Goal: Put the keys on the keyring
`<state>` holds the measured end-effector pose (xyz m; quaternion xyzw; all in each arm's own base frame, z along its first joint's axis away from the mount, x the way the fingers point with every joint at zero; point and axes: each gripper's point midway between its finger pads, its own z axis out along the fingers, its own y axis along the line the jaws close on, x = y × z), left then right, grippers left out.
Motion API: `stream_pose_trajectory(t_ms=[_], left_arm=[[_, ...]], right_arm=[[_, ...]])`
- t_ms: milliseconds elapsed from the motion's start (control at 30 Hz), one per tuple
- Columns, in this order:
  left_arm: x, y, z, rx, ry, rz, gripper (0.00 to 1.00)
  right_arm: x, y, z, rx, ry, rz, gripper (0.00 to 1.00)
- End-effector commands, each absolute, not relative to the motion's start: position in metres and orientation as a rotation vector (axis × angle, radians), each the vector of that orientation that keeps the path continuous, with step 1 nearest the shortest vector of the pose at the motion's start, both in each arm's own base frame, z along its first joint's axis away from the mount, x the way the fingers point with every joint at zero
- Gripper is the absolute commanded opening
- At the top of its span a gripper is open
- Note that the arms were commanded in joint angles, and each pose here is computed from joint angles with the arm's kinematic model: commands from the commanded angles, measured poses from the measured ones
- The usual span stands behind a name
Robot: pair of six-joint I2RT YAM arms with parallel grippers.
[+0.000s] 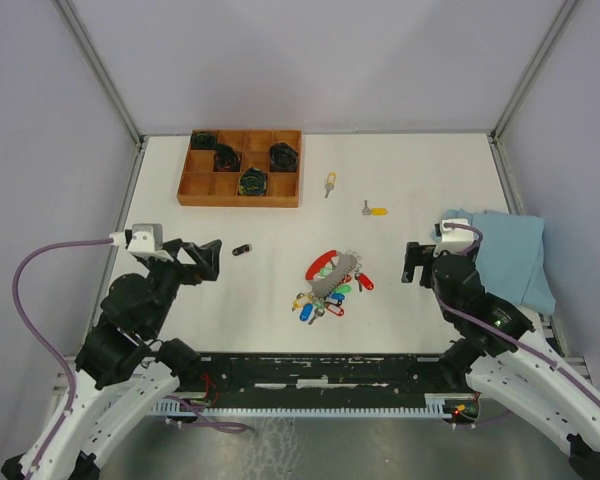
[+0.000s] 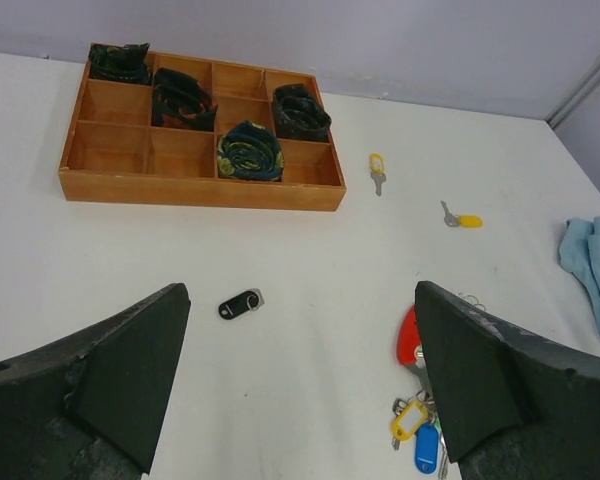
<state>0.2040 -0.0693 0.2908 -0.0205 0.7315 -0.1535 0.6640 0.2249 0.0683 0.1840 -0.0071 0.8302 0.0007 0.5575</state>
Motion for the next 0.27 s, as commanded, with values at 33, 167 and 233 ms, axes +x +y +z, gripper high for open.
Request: stream_pose_trajectory(t_ms=[33,167,233], left_arm=[[0.2063,-0.0608,0.2963,-0.042,1.621,-0.294,0.99],[0.2068,-0.0617,0.2936,-0.036,1.632,-0.292,0.99],[0.2070,-0.0617,0.2929,-0.033,1.633,-0.289,0.99]], right_arm=[[0.2263,0.0605,0.1918,0.017,1.920,-0.023,1.00],[0.2255,0.0622,0.1923,0.008,1.915,-0.008,1.00],[0.2257,0.0632,0.1941,0.001,1.911,-0.001,1.00]])
